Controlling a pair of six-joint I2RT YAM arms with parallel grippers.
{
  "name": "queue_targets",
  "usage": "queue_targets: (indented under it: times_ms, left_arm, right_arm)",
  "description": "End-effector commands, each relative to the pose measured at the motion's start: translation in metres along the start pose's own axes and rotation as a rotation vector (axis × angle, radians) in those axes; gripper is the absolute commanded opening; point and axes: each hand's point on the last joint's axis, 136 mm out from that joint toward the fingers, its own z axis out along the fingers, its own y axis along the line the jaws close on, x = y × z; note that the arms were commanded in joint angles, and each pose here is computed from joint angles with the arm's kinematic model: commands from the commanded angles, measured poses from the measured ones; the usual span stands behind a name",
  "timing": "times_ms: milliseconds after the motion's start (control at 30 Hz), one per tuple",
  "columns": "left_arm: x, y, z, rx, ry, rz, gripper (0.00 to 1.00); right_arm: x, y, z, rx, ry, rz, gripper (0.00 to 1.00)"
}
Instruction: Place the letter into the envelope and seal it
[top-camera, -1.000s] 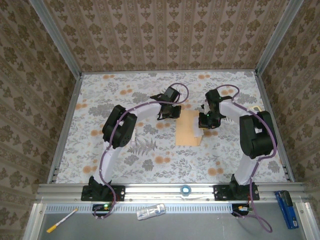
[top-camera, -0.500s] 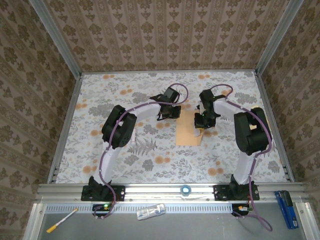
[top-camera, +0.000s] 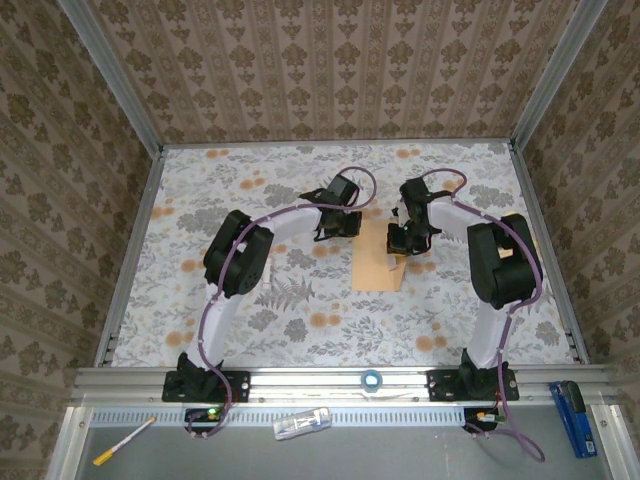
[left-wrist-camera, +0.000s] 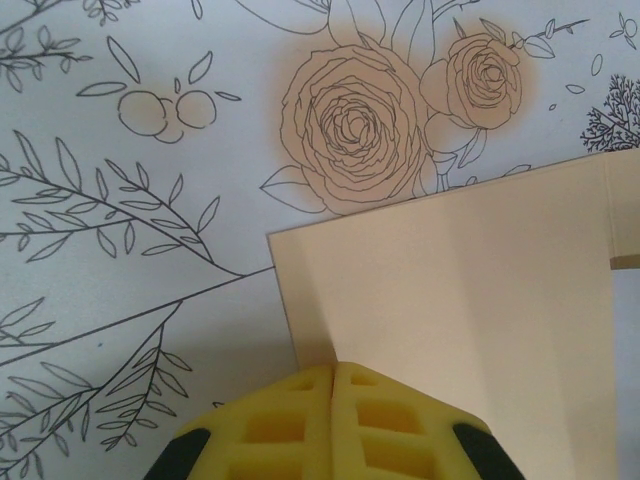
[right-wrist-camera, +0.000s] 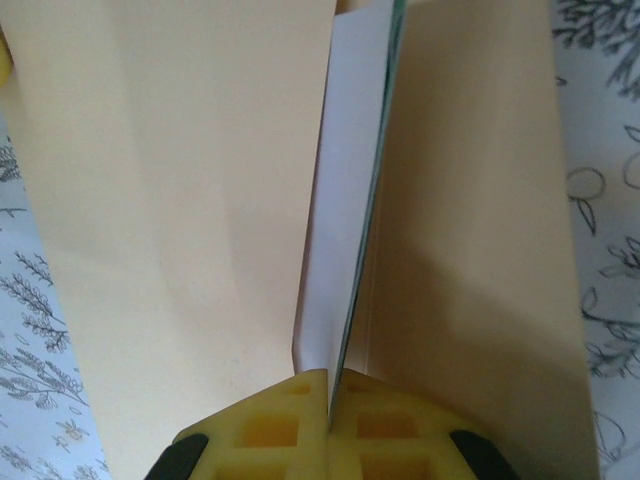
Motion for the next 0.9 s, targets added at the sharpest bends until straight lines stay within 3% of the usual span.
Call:
queue_targets:
  times_ms: [0,167,533,633,867]
  left_arm:
    - [0.039,0.019,0.010,-0.061,0.124,-0.029,0.00]
    - [0.039,0.020,0.009,-0.063,0.127,-0.029,0.00]
    - [0.041,0.021,0.011,-0.063,0.130,-0.034,0.00]
    - [0.041,0.021,0.011,-0.061,0.130,-0.034,0.00]
    - [0.042,0.021,0.011,-0.063,0.133,-0.034,0.00]
  right_arm:
    - [0.001,0.004,0.012,-0.047,0.016,0.014,0.00]
    - [0.001,-0.003,0.008,-0.021,0.006,0.022,0.00]
    - [0.000,-0.019,-0.011,0.021,-0.018,0.043,0.10]
    - [0.000,-0.020,-0.013,0.020,-0.025,0.050,0.17]
    - [-0.001,-0.022,-0.012,0.018,-0.027,0.063,0.17]
